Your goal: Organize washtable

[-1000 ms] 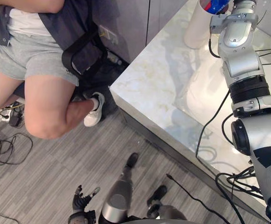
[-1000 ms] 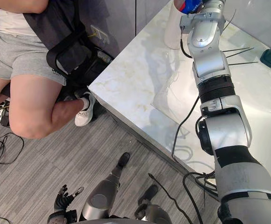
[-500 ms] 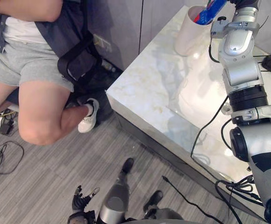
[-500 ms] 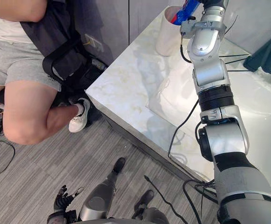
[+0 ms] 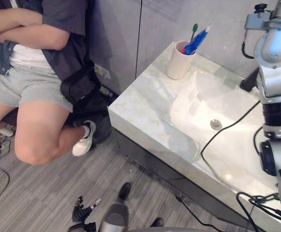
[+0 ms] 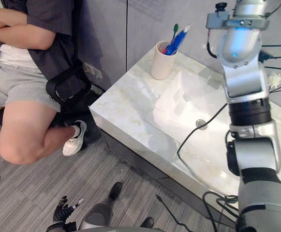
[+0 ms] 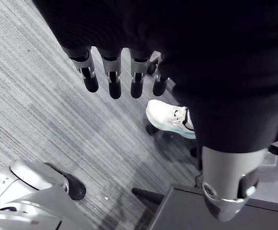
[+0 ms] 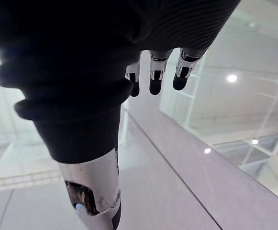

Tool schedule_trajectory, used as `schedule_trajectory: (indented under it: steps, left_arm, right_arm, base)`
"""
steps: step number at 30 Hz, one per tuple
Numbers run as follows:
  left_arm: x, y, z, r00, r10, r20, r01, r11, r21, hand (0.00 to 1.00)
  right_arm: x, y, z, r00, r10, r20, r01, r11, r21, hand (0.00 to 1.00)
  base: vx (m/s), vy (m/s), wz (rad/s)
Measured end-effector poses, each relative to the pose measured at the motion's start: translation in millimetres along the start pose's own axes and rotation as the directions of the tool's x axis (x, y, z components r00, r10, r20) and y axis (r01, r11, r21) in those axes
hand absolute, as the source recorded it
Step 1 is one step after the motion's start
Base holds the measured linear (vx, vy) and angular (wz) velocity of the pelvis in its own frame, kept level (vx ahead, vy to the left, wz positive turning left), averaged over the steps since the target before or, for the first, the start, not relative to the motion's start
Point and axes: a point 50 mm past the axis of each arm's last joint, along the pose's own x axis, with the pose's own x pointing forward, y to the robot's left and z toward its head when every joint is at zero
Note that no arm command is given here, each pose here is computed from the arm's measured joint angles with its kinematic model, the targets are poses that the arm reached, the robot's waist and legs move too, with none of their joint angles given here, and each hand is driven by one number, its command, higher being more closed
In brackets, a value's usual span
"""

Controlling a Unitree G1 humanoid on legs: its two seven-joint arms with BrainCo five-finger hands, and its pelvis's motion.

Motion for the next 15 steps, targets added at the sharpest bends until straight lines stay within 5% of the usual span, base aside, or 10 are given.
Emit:
schedule_trajectory:
  steps: [3,8,10,15]
  left_arm:
    - [-5,5,-10,1.0,0.006,-0.03,-0.007,1.0,-0.002,0.0]
    - [-12,9,-30,0.992,0.044,-0.115,-0.049,0.998,-0.038,0.0]
    - [-15,9,-36,0.989,0.047,-0.14,-0.054,0.998,-0.042,0.0]
    - [-15,10,-39,0.986,0.041,-0.16,-0.048,0.998,-0.042,0.0]
  right_arm:
    - [-25,-56,-17,0.988,-0.134,-0.07,0.124,0.983,-0.136,0.0]
    - [-86,-161,-33,0.906,-0.372,-0.201,0.242,0.846,-0.476,0.0]
    - [-121,-200,-34,0.829,-0.494,-0.262,0.266,0.76,-0.593,0.0]
    - [-232,-234,-27,0.572,-0.674,-0.467,0.167,0.654,-0.738,0.0]
  base:
    - [-0.05,0.034,-0.39]
    - [-0.04,0.035,-0.32]
    - [-0.03,0.018,-0.21]
    - [-0.01,-0.009,-0.17]
